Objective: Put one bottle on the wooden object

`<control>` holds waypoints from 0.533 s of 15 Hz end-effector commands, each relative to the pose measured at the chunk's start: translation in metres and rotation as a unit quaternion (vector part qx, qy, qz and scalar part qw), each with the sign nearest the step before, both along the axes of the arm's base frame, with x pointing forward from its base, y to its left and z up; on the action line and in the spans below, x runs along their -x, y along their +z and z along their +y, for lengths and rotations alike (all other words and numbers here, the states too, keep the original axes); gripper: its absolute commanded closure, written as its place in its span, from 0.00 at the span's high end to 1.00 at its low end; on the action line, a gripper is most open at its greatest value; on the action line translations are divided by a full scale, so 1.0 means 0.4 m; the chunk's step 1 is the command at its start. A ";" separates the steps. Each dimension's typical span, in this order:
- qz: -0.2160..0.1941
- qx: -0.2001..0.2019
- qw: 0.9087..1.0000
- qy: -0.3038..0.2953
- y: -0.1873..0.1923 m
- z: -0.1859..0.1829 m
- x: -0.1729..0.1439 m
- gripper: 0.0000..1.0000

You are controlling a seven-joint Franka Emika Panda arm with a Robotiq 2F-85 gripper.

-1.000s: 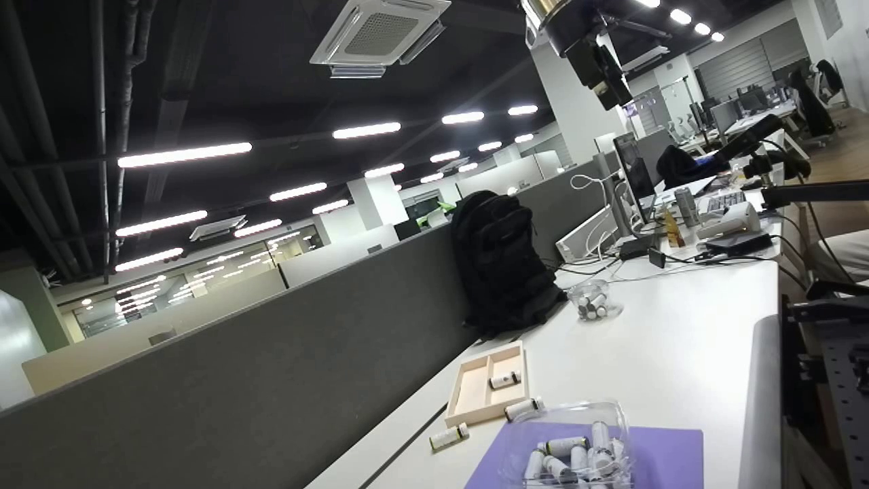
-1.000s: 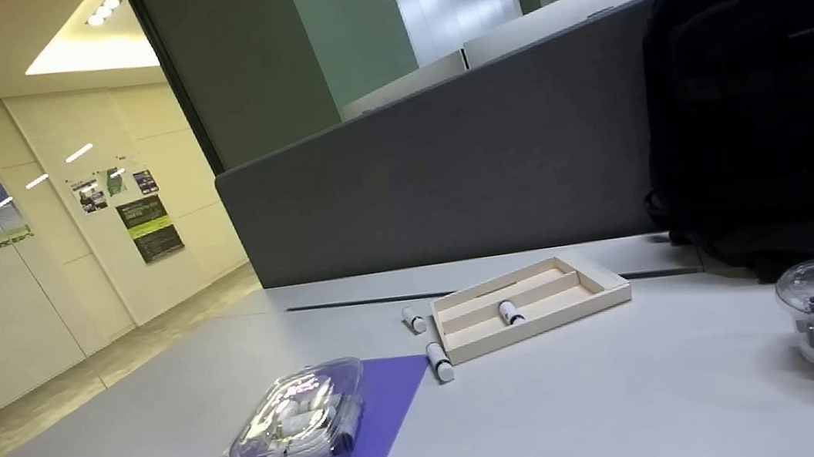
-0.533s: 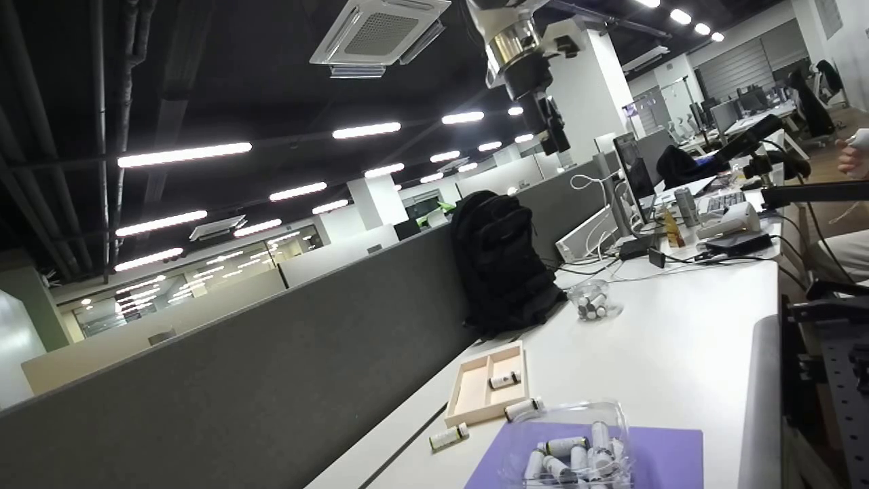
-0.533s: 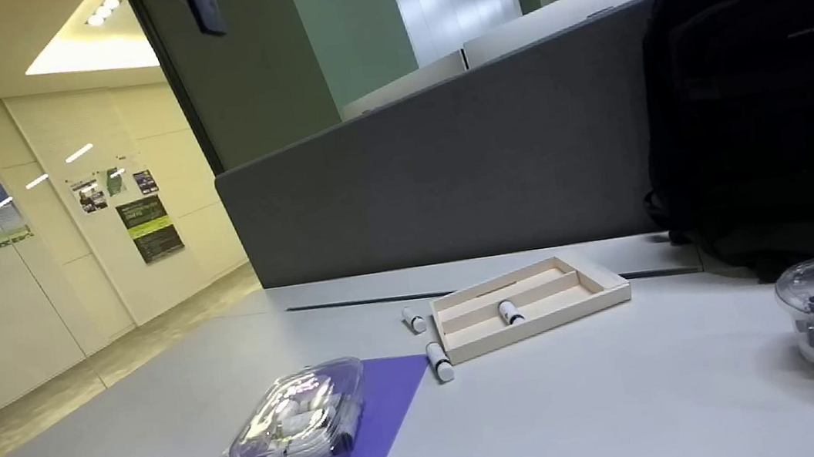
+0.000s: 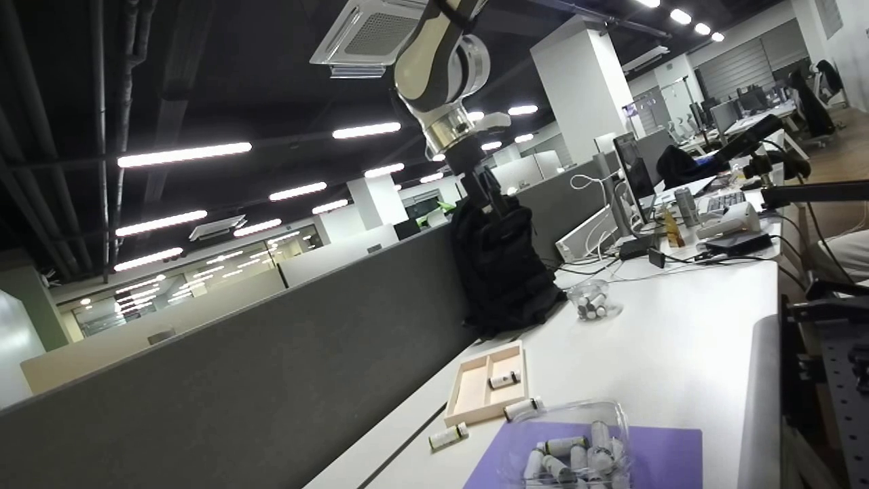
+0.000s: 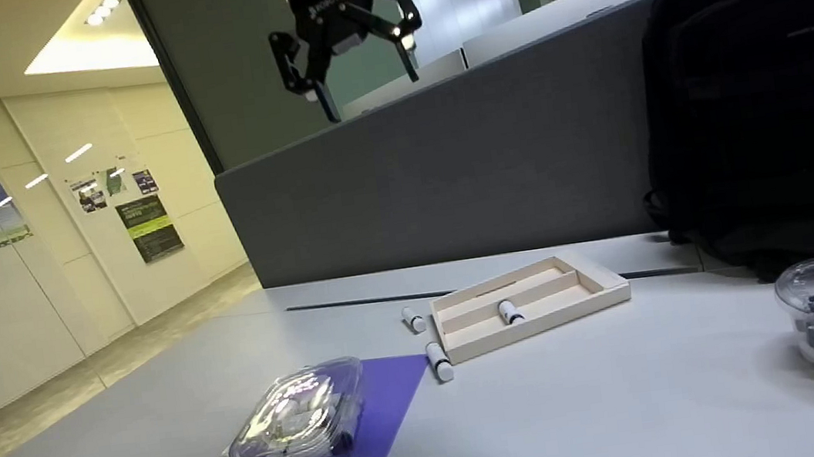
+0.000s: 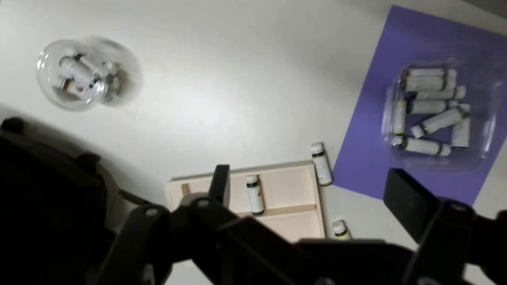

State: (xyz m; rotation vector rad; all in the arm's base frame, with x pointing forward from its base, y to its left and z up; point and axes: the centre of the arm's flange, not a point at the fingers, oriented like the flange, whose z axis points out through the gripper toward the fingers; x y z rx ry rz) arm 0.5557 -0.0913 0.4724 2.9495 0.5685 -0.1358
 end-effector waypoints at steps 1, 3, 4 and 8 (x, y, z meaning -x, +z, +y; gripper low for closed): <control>-0.055 0.050 0.997 0.014 -0.044 0.075 -0.123 1.00; -0.091 0.052 0.994 0.025 -0.078 0.126 -0.160 1.00; -0.083 0.029 0.996 0.024 -0.079 0.138 -0.165 1.00; -0.076 0.031 0.996 0.039 -0.105 0.143 -0.146 1.00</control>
